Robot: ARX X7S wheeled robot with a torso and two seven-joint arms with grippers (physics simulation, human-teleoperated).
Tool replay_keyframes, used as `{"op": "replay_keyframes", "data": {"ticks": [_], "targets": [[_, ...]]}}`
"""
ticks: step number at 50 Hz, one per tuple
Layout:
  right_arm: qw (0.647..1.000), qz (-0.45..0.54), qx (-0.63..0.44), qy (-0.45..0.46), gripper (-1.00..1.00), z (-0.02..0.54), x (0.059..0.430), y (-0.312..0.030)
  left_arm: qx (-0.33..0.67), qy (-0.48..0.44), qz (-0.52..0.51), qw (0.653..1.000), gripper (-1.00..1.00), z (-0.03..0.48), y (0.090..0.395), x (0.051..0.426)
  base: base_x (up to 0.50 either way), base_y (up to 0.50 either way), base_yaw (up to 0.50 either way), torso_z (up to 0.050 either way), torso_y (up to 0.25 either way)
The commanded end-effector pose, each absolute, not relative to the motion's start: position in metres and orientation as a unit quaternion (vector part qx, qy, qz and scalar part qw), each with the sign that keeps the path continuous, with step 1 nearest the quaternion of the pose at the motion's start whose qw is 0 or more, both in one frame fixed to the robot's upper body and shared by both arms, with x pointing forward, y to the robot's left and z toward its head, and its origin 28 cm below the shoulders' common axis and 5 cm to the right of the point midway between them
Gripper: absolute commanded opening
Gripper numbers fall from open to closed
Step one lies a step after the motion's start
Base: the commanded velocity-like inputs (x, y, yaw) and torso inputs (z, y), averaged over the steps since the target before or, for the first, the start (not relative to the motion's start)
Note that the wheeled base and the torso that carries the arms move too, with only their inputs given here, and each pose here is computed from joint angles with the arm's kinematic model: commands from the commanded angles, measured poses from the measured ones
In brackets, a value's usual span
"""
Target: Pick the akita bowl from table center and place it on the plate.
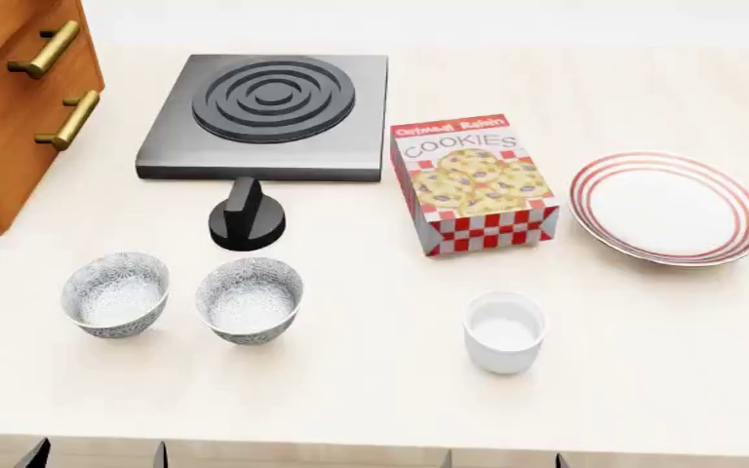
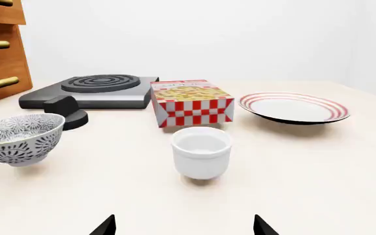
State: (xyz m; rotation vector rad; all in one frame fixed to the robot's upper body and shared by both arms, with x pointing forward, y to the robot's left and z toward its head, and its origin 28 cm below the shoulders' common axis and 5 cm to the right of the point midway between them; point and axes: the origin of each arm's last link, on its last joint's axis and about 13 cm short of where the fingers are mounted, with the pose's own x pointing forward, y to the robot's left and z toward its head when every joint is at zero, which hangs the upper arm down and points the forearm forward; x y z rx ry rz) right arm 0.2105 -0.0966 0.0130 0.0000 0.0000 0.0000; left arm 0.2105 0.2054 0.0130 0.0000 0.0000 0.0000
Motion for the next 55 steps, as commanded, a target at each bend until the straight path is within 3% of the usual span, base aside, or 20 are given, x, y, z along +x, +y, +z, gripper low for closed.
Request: {"op": "replay_keyframes", "data": {"ticks": [1,13,22,31,55], "targets": [[1.000,-0.001,0.000,-0.001,1.00,0.015,0.210,-0.097,0.000,0.000,-0.004,1.000,1.00,0.014,0.205,0.210,0.00,0.00,0.00,0.000,0.000],[1.000,-0.005,0.004,-0.016,1.00,0.025,0.203,-0.101,0.018,0.008,-0.005,1.000,1.00,0.016,0.204,0.211,0.00,0.00,0.00,0.000,0.000],[0.992,-0.095,0.012,-0.087,1.00,0.060,0.179,-0.119,-0.031,-0.056,0.020,0.998,1.00,0.077,0.218,0.203,0.00,0.00,0.00,0.000,0.000],[0.980,-0.139,0.021,-0.143,1.00,0.078,0.158,-0.128,-0.029,-0.076,0.057,0.995,1.00,0.092,0.224,0.204,0.00,0.00,0.00,0.000,0.000],[0.975,-0.163,0.034,-0.148,1.00,0.079,0.156,-0.133,-0.044,-0.090,0.068,0.993,1.00,0.093,0.231,0.206,0.34,0.00,0.00,0.000,0.000]]}}
